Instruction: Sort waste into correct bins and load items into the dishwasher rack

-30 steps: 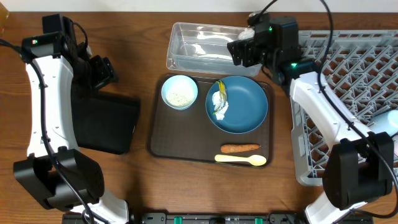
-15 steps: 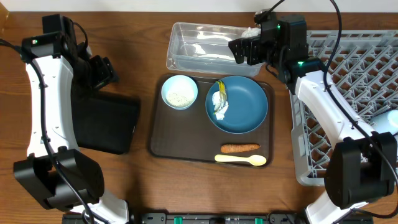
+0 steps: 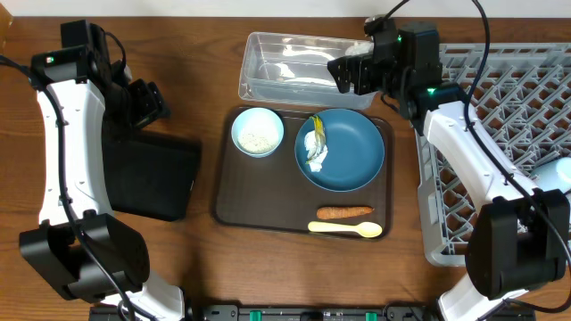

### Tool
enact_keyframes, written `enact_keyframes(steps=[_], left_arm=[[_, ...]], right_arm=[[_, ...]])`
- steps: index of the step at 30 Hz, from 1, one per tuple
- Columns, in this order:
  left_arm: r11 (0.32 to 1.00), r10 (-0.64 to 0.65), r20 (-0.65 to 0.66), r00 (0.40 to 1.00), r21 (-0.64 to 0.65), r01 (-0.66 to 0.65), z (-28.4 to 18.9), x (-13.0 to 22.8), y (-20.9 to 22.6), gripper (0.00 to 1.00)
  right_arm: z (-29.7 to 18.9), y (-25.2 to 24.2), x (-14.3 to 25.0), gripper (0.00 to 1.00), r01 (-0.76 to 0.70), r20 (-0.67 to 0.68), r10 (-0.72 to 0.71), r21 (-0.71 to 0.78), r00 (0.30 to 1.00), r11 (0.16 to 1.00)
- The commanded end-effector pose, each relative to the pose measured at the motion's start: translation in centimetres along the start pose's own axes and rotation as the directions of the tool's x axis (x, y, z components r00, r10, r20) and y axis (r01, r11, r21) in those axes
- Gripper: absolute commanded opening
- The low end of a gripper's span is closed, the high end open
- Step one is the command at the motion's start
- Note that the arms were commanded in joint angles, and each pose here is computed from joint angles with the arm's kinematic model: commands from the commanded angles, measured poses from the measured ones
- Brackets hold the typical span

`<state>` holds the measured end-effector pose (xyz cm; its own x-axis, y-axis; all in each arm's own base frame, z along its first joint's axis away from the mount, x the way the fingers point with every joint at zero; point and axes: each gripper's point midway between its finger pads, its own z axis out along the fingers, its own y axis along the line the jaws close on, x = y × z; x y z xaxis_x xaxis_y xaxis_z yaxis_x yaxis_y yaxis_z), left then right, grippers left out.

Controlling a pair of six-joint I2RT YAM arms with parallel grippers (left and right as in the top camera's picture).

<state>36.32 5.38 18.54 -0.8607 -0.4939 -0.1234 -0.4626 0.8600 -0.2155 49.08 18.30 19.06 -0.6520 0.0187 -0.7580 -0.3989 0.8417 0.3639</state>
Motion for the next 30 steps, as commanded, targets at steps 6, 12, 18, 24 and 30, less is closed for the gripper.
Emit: enact_keyframes(steps=[6,12,18,24,30], left_arm=[[1.0,0.006,-0.008,1.0,-0.009,-0.006,0.1,0.3,0.3,0.76],[1.0,0.006,-0.01,1.0,-0.009,-0.006,0.1,0.3,0.3,0.76],[1.0,0.006,-0.009,1.0,-0.009,-0.006,0.1,0.3,0.3,0.76],[1.0,0.006,-0.009,1.0,-0.009,-0.006,0.1,0.3,0.3,0.76],[1.0,0.006,-0.009,1.0,-0.009,-0.006,0.1,0.3,0.3,0.76]], right_arm=[[1.6,-2.3,2.5,0.91,-0.032,-0.081,0.039,0.095,0.996,0.995],[2.5,-3.1,4.0,0.9,-0.045,-0.122,0.058,0.108,0.991,0.993],[2.4,-3.9,4.5,0.89,-0.041,-0.136,0.062,0.149,0.989,0.988],[2.2,-4.6,5.2,0.87,-0.043,-0.162,0.074,0.187,0.984,0.981],[2.1,-4.6,5.2,0.85,-0.044,-0.163,0.075,0.186,0.984,0.981]])
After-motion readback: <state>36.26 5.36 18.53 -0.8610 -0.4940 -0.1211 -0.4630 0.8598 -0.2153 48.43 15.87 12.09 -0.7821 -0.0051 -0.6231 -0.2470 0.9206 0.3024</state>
